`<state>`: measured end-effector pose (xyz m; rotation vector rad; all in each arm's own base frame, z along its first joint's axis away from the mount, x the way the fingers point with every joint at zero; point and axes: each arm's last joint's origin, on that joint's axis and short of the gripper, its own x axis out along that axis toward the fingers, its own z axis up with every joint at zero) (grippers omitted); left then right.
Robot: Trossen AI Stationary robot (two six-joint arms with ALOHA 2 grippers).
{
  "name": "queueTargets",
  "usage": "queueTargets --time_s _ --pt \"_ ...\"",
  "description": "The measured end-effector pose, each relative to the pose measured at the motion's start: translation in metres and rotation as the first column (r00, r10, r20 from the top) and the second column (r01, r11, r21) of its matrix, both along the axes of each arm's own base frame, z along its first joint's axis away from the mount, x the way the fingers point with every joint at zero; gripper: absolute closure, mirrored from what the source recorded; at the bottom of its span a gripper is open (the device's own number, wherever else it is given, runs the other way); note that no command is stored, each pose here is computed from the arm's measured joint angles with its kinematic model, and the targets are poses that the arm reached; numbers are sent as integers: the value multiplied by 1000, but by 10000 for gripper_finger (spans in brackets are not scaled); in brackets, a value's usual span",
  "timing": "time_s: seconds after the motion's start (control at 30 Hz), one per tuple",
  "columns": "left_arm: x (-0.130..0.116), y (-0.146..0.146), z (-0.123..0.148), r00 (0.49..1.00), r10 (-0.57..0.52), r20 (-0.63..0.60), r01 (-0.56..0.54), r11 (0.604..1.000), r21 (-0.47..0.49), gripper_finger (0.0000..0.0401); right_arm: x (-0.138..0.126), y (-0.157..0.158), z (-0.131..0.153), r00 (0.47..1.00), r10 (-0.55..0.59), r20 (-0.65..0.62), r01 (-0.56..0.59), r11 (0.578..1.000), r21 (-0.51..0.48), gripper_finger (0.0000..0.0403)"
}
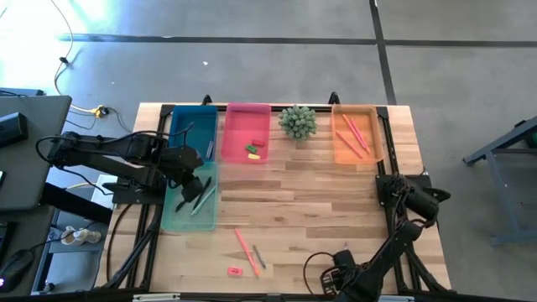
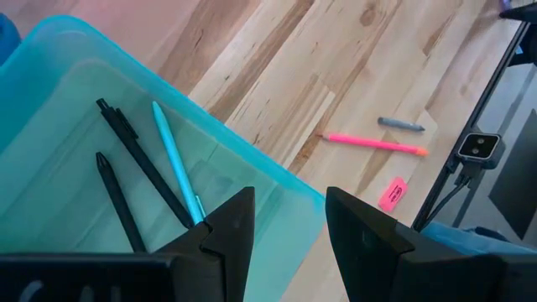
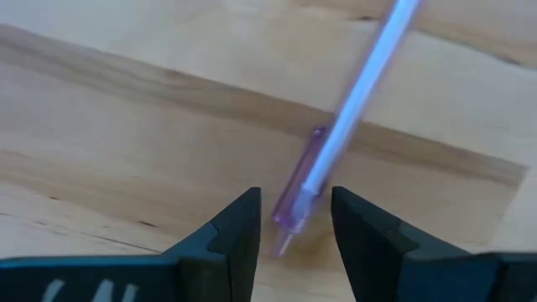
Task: Sort crayons/erasers/pens/pencils in bins
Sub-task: Put the purple pen into the light blue bin
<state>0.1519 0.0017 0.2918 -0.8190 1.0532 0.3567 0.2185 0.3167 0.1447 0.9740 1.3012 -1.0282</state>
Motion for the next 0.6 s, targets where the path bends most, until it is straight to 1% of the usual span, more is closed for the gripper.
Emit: queueTargets --time_s 0.17,0.47,0.6 --pt "0 0 0 1000 3 0 -3 1000 9 266 5 0 -4 1000 -5 2 5 1000 11 278" --pt "0 0 0 1000 3 0 -3 1000 11 266 14 -5 -4 1000 -23 -17 24 999 37 355" --pt "0 0 0 1000 -1 1 1 1000 13 266 14 -5 -4 1000 -24 -16 25 999 39 374"
